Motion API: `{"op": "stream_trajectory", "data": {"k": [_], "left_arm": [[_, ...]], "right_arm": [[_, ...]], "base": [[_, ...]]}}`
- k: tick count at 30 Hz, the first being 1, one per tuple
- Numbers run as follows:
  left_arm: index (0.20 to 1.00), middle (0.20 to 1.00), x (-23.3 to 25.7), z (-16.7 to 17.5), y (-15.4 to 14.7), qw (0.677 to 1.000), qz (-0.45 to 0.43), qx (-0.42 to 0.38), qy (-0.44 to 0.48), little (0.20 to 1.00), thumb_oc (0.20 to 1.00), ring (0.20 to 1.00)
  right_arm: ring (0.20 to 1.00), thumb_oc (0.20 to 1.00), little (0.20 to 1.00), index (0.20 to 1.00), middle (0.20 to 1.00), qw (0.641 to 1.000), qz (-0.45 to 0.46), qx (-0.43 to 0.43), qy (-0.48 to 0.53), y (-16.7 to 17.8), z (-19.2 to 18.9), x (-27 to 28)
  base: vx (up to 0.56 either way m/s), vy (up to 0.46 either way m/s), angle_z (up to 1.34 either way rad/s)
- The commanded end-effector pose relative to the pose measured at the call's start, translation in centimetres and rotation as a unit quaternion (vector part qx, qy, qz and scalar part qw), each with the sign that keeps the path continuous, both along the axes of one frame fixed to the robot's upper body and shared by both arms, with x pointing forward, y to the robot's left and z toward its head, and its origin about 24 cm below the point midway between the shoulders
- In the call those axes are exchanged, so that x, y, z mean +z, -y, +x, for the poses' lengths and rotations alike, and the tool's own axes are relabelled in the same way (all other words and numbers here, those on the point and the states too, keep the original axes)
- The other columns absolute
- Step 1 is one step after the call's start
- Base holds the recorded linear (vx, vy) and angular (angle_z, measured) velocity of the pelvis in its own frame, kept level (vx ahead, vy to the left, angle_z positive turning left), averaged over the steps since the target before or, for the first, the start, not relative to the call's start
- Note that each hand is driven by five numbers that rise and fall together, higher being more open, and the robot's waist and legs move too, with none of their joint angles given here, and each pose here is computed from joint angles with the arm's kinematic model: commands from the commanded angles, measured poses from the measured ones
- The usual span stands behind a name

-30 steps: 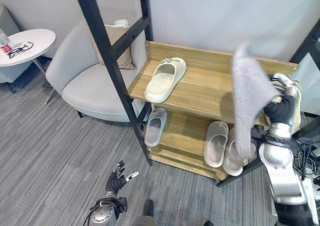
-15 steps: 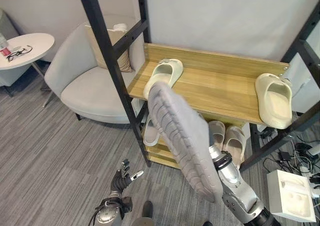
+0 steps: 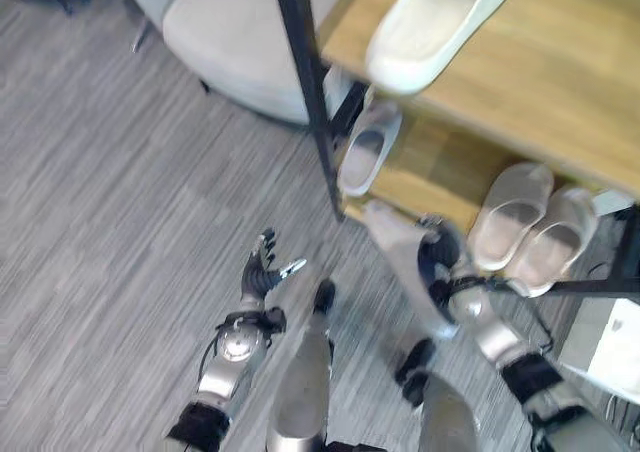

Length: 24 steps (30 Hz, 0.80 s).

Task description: Arrange the slippers neatly on the shoe rack.

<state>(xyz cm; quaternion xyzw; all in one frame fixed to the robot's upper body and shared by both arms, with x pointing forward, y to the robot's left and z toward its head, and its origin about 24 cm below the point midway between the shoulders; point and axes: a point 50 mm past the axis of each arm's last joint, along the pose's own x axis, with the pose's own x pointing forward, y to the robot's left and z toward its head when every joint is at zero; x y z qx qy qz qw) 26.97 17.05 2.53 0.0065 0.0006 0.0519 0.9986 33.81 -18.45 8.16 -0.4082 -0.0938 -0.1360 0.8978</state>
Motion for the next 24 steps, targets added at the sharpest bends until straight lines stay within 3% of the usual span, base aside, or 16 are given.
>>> {"op": "stream_trajectory", "data": {"k": [1,3,12,20,21,24], "left_arm": [[1.000,1.000,2.1,-0.6,-0.4,0.998,-0.003,-0.003,0.068,1.000,1.000,1.000],[1.000,1.000,2.6,-0.5,-0.2,0.997,0.005,-0.018,0.080,1.000,1.000,1.000],[1.000,1.000,4.1,-0.4,1.0,0.991,0.023,-0.062,0.116,1.000,1.000,1.000],[1.000,1.000,6.2,0.6,2.4,0.983,0.025,-0.082,0.160,1.000,1.000,1.000],[1.000,1.000,6.4,0.7,2.6,0.982,0.023,-0.084,0.165,1.000,1.000,1.000],[1.000,1.000,7.2,1.0,3.0,0.979,0.020,-0.092,0.178,1.000,1.000,1.000]], "right_arm": [[0.200,0.200,0.200,0.200,0.200,0.992,0.018,-0.017,0.120,-1.4,0.1,3.6],[0.200,0.200,0.200,0.200,0.200,0.986,0.005,-0.078,0.151,0.5,1.1,5.1],[0.200,0.200,0.200,0.200,0.200,0.962,-0.037,-0.206,0.178,6.0,1.8,7.4],[0.200,0.200,0.200,0.200,0.200,0.956,-0.019,-0.250,0.153,6.8,3.0,7.7],[1.000,1.000,1.000,1.000,1.000,0.957,-0.019,-0.249,0.148,6.7,3.3,7.8],[1.000,1.000,1.000,1.000,1.000,0.961,-0.020,-0.237,0.142,5.8,4.3,8.8]], "base": [[0.08,-0.027,0.12],[0.08,-0.011,0.08],[0.02,0.017,0.07],[0.01,0.019,0.05],[0.00,0.000,0.00],[0.00,0.000,0.00]]}}
